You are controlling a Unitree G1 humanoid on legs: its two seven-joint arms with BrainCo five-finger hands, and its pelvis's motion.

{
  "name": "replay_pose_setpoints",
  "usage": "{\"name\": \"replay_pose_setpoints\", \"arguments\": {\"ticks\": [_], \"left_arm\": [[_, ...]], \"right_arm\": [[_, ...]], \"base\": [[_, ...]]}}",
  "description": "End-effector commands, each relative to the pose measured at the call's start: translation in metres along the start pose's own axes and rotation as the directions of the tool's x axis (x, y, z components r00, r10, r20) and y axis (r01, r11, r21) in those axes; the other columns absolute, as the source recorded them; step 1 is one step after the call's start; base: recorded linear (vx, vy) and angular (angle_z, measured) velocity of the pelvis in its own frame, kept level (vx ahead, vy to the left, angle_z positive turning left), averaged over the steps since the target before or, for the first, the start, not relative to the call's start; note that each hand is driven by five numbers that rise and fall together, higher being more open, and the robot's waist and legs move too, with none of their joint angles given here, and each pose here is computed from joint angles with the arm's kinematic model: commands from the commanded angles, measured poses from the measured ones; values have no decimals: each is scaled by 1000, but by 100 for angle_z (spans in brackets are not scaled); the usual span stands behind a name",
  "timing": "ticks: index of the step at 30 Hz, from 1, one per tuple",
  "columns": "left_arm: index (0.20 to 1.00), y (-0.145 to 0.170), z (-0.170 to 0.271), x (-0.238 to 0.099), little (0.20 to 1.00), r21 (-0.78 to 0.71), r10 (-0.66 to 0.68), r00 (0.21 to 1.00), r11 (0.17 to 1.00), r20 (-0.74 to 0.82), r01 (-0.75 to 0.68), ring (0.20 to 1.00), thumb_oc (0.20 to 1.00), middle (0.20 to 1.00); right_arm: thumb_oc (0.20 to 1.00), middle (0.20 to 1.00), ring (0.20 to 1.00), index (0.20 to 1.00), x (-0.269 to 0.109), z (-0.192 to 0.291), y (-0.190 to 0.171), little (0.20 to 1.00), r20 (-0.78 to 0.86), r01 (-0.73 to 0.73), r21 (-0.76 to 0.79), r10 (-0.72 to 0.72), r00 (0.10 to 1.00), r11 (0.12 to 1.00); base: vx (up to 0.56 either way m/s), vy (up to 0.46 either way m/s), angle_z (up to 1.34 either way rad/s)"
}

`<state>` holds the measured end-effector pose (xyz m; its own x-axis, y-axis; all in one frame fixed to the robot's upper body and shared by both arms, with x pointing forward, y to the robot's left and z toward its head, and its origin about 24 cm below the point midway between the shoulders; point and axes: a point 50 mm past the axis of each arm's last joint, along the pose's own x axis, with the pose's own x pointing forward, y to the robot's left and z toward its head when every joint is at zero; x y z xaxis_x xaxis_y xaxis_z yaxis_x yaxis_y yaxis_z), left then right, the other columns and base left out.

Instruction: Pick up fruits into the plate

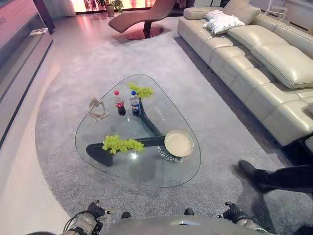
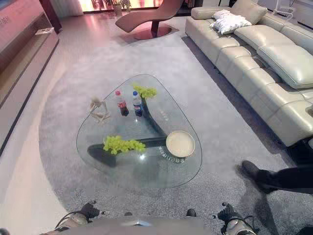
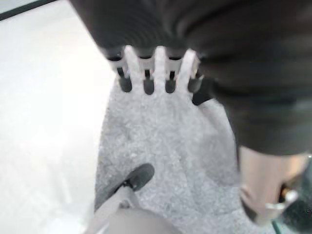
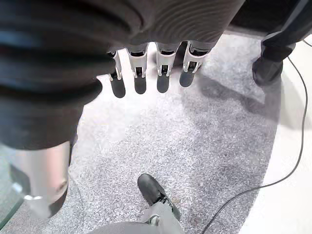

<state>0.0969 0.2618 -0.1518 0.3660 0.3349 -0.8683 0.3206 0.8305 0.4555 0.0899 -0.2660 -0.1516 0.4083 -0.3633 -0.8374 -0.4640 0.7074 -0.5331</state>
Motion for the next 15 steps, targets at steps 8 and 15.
{"name": "replay_pose_setpoints", "arguments": {"ticks": [8, 15], "left_arm": [[1000, 12, 17, 4, 1000, -22, 50, 999, 998, 9, -50, 1000, 1000, 1000], [1000, 14, 17, 4, 1000, -63, 81, 996, 995, 27, -80, 1000, 1000, 1000]], "right_arm": [[1000, 1000, 1000, 1000, 6, 23, -15, 1000, 27, 38, 31, -39, 999, 999], [1000, 1000, 1000, 1000, 6, 21, -14, 1000, 22, 32, 33, -33, 999, 999]], "base": [[96, -12, -14], [0, 0, 0]]}}
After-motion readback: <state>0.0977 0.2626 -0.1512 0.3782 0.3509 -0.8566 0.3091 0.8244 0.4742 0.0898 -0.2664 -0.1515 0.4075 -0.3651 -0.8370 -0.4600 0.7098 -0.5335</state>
